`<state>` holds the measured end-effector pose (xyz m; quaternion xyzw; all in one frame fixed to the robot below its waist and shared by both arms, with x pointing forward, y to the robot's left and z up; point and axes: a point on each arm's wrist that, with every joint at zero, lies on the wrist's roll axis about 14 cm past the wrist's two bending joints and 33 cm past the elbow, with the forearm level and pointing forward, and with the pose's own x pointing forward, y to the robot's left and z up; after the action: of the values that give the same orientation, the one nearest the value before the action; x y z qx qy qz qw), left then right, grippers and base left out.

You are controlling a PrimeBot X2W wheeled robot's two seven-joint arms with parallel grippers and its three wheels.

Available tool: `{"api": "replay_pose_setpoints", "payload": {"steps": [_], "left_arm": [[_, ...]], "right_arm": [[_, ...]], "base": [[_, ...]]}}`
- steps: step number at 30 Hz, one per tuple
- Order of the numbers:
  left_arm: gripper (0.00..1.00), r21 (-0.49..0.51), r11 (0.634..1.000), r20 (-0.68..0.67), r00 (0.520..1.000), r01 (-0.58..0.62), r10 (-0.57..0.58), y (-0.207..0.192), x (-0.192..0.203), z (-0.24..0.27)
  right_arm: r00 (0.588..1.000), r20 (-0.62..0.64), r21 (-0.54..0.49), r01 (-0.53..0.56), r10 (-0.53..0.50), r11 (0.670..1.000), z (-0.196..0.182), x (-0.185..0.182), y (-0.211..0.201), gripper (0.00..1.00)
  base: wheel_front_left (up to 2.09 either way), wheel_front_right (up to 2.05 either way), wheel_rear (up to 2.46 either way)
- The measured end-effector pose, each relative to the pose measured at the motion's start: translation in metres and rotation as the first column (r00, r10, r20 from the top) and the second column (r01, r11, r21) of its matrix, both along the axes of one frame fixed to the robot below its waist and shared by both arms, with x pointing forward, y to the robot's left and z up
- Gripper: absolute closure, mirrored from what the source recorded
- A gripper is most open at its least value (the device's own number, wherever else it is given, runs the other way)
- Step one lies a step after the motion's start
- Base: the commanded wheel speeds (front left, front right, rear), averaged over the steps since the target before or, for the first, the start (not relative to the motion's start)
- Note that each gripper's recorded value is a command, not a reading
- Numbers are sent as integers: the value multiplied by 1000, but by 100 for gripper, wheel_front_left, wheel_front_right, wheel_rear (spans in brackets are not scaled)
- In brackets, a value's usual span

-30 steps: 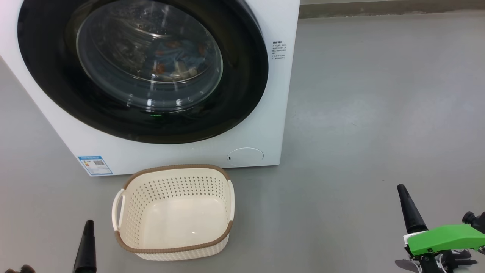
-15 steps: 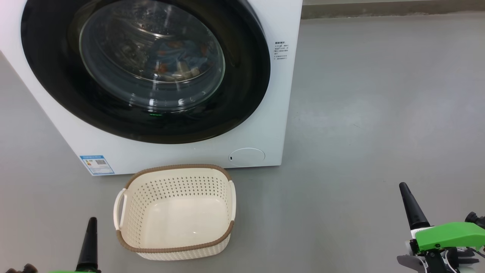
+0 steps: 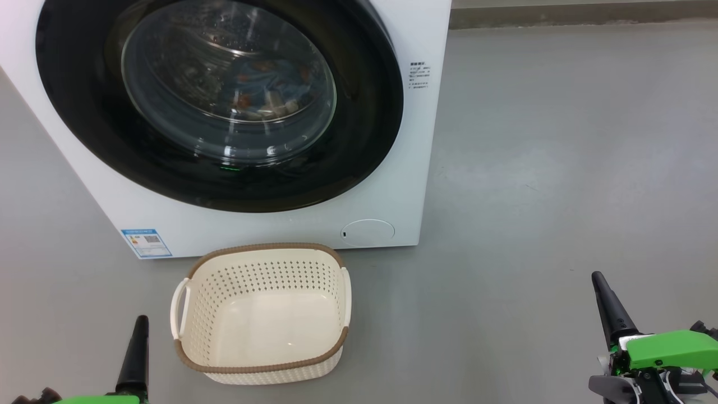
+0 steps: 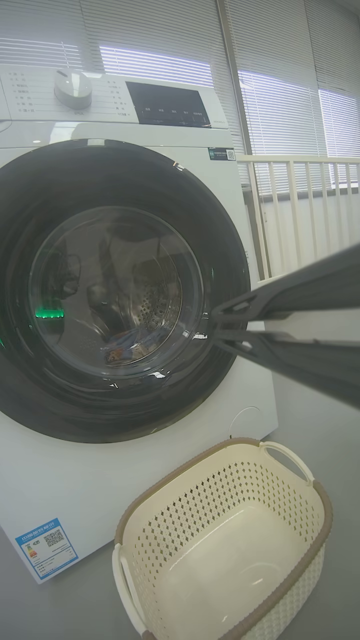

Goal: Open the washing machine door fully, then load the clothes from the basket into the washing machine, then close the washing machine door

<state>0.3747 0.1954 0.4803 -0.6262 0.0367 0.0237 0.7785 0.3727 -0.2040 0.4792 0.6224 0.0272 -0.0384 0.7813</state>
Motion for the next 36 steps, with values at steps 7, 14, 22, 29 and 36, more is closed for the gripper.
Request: {"api": "replay_pose_setpoints", "payload": {"steps": [7,14,22,29,36], "left_arm": [[100,-69,998,-2,1000,0,0,-2,-1,-1],[100,-148,989,5,1000,0,1,-6,1,1],[100,-209,978,19,1000,1,3,-6,3,5],[100,-211,978,19,1000,0,4,-6,3,5],[100,-211,977,19,1000,1,4,-6,3,5]], "right_arm": [[1000,3,81,11,-11,997,0,0,-2,100],[1000,8,149,12,-13,989,0,1,-2,100],[1000,14,225,16,-20,974,1,1,-2,100],[999,15,227,24,-29,974,1,1,-5,100],[999,15,228,27,-31,973,1,1,-5,100]], "base": [[0,0,0],[0,0,0],[0,0,0],[0,0,0],[0,0,0]]}}
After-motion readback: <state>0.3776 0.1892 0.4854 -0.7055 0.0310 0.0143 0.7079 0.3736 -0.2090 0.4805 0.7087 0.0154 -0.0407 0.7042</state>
